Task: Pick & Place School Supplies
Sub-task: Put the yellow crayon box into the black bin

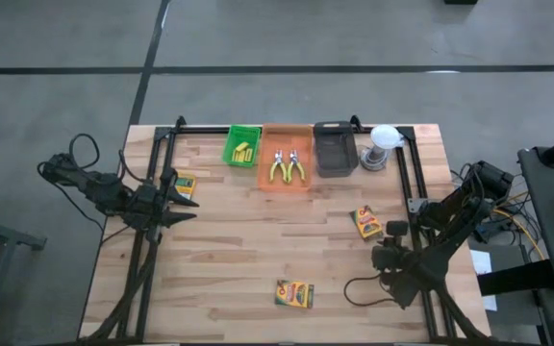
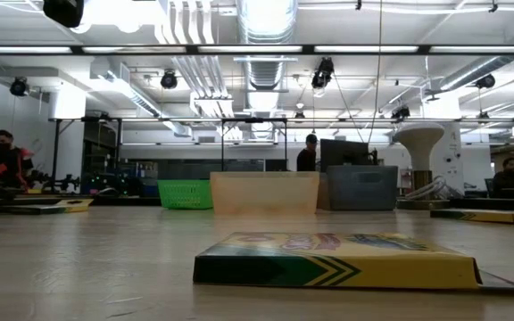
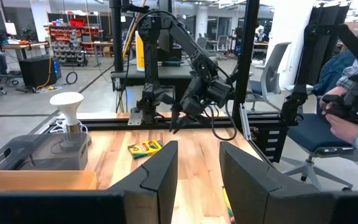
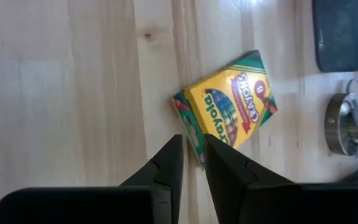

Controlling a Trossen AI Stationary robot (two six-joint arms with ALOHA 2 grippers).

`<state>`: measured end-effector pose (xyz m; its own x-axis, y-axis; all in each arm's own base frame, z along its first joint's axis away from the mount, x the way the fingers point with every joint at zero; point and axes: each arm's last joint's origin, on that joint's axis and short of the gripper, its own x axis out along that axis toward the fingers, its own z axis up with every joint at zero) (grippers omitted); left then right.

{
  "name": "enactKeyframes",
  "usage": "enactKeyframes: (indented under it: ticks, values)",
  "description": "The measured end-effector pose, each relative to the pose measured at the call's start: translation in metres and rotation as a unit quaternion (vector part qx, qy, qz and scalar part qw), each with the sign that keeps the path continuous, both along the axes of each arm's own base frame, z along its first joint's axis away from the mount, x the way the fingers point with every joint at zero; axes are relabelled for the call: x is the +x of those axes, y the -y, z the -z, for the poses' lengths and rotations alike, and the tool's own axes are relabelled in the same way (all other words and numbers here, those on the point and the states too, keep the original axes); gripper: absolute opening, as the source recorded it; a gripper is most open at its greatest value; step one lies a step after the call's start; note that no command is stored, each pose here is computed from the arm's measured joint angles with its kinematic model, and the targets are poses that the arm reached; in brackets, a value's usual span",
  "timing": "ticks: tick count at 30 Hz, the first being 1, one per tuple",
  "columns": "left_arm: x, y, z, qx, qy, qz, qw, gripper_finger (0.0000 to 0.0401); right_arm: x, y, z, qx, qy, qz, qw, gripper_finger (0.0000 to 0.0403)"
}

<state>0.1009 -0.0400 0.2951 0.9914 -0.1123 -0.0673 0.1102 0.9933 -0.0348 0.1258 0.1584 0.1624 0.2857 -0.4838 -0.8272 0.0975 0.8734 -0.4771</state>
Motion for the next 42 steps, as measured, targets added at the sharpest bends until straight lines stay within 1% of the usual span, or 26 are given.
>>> enactKeyframes:
  ticks: [5, 9, 11, 13, 19, 22, 30, 35, 42]
  values:
    - [0.0, 0.0, 0.0, 0.0, 0.0, 0.0, 1.0, 0.0124, 0.001, -0.001, 0.001, 0.012, 0.011, 0.006, 1.0, 0.009]
    - [0.0, 0.0, 0.0, 0.0, 0.0, 0.0, 1.0, 0.0124, 0.001, 0.001, 0.006, 0.007, -0.002, -0.018, 1.0, 0.012]
    - [0.0, 0.0, 0.0, 0.0, 0.0, 0.0, 1.0, 0.0124, 0.003, 0.003, 0.009, 0.008, -0.008, -0.023, 1.0, 0.0129]
    - [0.0, 0.0, 0.0, 0.0, 0.0, 0.0, 1.0, 0.0124, 0.005, 0.007, 0.011, 0.007, -0.01, -0.014, 1.0, 0.0133]
    - [0.0, 0.0, 0.0, 0.0, 0.0, 0.0, 1.0, 0.0124, 0.009, 0.019, 0.019, 0.004, -0.017, 0.015, 1.0, 0.0125]
    - [0.0, 0.0, 0.0, 0.0, 0.0, 0.0, 1.0, 0.0124, 0.009, 0.02, 0.022, 0.015, -0.024, 0.023, 0.999, 0.0118]
    - [0.0, 0.0, 0.0, 0.0, 0.0, 0.0, 1.0, 0.0124, 0.01, 0.019, 0.025, 0.031, -0.018, 0.021, 0.999, 0.0109]
    - [0.0, 0.0, 0.0, 0.0, 0.0, 0.0, 1.0, 0.0124, 0.01, 0.019, 0.03, 0.053, -0.021, 0.025, 0.998, 0.0108]
    - [0.0, 0.0, 0.0, 0.0, 0.0, 0.0, 1.0, 0.0124, 0.009, 0.027, 0.037, 0.047, -0.028, 0.041, 0.998, 0.0107]
